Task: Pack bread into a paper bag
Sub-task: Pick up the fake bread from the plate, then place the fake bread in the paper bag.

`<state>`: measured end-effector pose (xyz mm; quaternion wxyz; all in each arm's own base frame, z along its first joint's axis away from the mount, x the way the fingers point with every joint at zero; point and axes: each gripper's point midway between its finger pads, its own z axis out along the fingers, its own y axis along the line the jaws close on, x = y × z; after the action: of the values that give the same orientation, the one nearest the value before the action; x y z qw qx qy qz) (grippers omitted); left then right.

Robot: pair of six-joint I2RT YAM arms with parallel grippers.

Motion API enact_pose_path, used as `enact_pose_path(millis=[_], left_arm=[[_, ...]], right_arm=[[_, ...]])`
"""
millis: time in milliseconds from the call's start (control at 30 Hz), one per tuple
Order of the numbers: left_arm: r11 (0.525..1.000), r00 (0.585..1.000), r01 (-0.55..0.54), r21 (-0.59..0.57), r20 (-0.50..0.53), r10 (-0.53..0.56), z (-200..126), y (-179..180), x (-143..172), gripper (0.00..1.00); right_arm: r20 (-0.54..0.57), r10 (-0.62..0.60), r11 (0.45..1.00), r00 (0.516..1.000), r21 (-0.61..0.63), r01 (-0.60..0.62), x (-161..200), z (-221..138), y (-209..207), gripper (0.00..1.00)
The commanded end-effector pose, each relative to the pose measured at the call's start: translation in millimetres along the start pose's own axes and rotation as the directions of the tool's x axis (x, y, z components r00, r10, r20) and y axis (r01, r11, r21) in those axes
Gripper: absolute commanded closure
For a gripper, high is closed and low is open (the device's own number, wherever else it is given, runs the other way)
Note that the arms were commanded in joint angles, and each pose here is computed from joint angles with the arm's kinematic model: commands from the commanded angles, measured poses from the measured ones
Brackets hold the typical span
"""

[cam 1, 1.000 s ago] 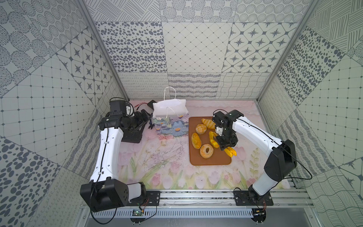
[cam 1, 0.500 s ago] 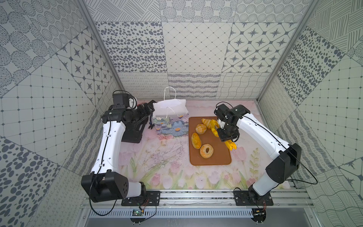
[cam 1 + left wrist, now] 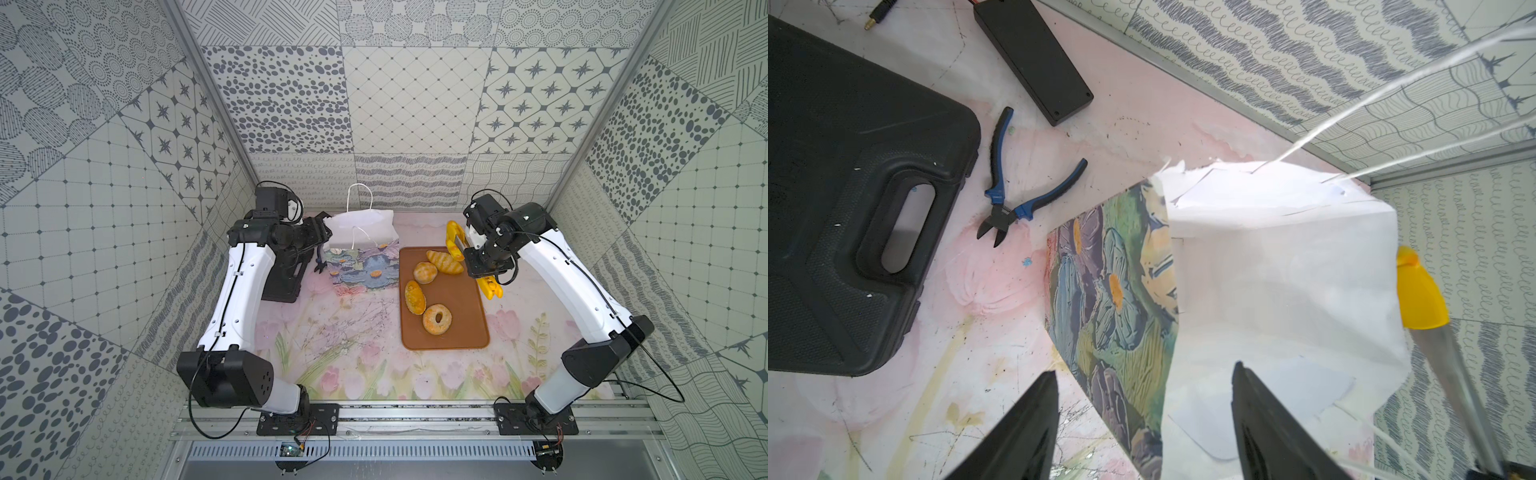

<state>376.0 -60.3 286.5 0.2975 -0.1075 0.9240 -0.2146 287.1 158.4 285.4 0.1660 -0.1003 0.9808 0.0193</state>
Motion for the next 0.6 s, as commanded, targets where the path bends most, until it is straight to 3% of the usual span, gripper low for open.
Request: enact_pose_path(millis=[0,233,367,467,567], left_arm=[[0.996,0.997,-0.071,-0.059,-0.043,0.068,5.7,9.0,12.7,0.32],[0.996,0.997,-0.067,-0.064,-0.043,0.064,12.9,11.3,14.1,0.51],[0.997,0.997,-0.065,-0.051,-0.037,0.063,16.5,10.2,13.3,0.54],[0.996,0.997,-0.065,-0.057,-0.035,0.063,19.7,12.8,13.5,0.64],[0.996,0.997,-0.065,-0.063,-0.046,0.062,24.2,16.1,16.7,0.82]], right_arm=[[0.087,0.008,0.998,0.996,-0.056,-0.003,-16.6,-25.9,11.5,0.81],[0.218,-0.08,0.981,0.973,-0.158,0.116,-38.4,-71.8,47.7,0.82],[0.273,-0.105,0.944,0.956,-0.274,0.182,-49.5,-89.5,82.6,0.82],[0.268,-0.102,0.917,0.958,-0.349,0.195,-50.0,-95.8,103.1,0.82],[0.254,-0.102,0.898,0.962,-0.393,0.199,-47.6,-96.1,114.7,0.82]])
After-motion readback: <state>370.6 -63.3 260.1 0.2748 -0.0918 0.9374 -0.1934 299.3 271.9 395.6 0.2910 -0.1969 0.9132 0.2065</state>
